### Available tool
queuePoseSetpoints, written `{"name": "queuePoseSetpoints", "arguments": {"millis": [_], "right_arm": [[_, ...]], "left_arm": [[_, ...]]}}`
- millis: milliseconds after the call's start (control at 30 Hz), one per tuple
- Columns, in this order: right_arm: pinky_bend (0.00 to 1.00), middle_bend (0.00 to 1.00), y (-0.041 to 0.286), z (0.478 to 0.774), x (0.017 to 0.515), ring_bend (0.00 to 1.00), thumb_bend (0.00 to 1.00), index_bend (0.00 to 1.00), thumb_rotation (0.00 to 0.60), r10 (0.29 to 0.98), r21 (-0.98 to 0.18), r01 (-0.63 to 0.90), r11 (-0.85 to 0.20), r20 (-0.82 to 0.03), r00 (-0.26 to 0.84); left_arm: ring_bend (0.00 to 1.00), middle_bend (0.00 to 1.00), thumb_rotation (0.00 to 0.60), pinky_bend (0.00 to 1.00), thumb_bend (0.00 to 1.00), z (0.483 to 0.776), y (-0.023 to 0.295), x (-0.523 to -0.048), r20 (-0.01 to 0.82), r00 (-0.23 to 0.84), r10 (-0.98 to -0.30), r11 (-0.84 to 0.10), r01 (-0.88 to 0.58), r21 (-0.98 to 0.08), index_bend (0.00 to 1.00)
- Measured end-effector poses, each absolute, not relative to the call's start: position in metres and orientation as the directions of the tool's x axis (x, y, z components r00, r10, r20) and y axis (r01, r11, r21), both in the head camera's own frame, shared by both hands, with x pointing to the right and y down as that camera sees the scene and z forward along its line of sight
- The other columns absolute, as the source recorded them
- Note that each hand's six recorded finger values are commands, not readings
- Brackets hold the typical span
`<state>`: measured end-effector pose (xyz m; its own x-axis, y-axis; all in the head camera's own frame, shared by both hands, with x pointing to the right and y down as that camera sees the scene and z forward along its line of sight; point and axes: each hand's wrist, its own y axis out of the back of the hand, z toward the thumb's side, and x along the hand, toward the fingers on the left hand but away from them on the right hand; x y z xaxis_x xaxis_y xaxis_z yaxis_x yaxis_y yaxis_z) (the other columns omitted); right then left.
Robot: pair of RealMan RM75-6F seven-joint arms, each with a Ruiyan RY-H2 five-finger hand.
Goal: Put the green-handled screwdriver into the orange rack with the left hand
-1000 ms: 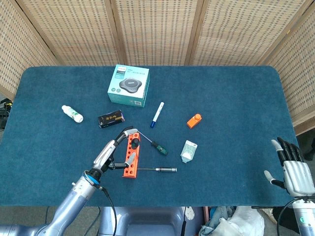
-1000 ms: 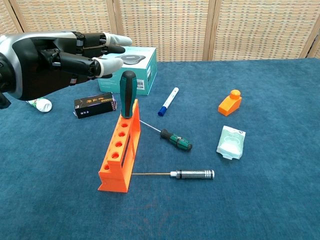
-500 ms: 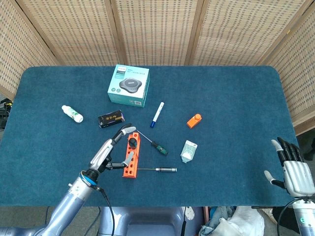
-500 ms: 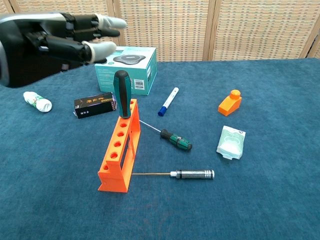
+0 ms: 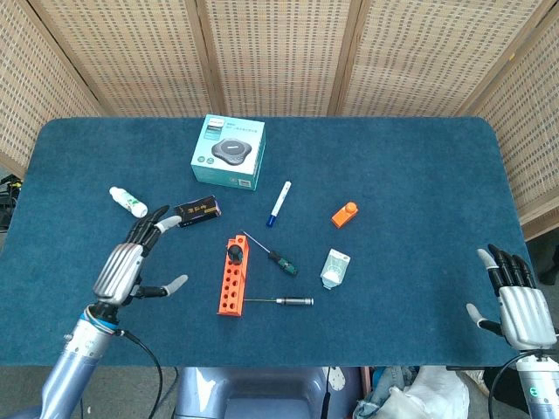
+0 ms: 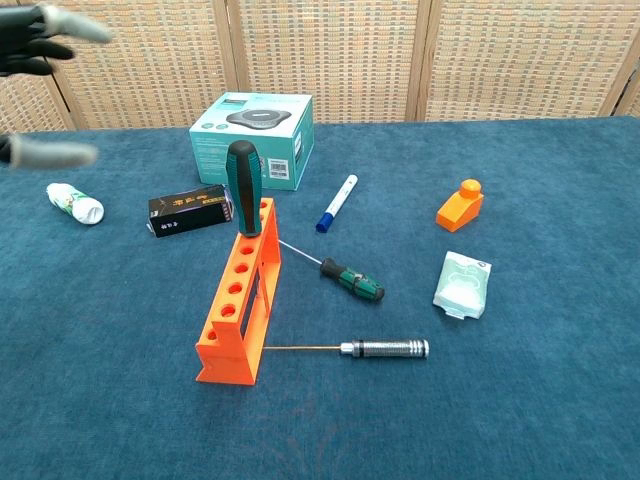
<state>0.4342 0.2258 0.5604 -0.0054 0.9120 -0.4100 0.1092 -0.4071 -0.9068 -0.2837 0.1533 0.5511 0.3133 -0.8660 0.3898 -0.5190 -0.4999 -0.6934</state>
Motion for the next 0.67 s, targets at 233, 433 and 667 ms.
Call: {"name": "queuePoseSetpoints", "arguments": {"millis": [233,433,667], "right_arm": [[0.00,0.00,0.228,0.563,0.428,0.00,0.24,0.00,0.600,0.909,-0.906,0.081,-0.415,-0.416,0.004],[0.00,0.00,0.228,0.565,0.423,0.00,0.25,0.00,0.600,0.908,-0.906,0.069,-0.419,-0.419,0.013],[0.00,0.00,0.228,0.571,0.415,0.00,0.24,0.00,0.600,0.901,-0.899,0.057,-0.435,-0.434,0.032]], "left_arm": [[0.00,0.00,0.600,0.00,0.15,0.563,0.175,-0.340,0.364,0.213,-0.907,-0.410,-0.240,-0.880,0.13],[0.00,0.00,0.600,0.00,0.15,0.577,0.195,-0.372,0.355,0.138,-0.925,-0.369,-0.089,-0.925,0.13],[0.00,0.00,0.600,0.00,0.15,0.587,0.209,-0.394,0.372,0.083,-0.924,-0.378,-0.066,-0.924,0.13]]}}
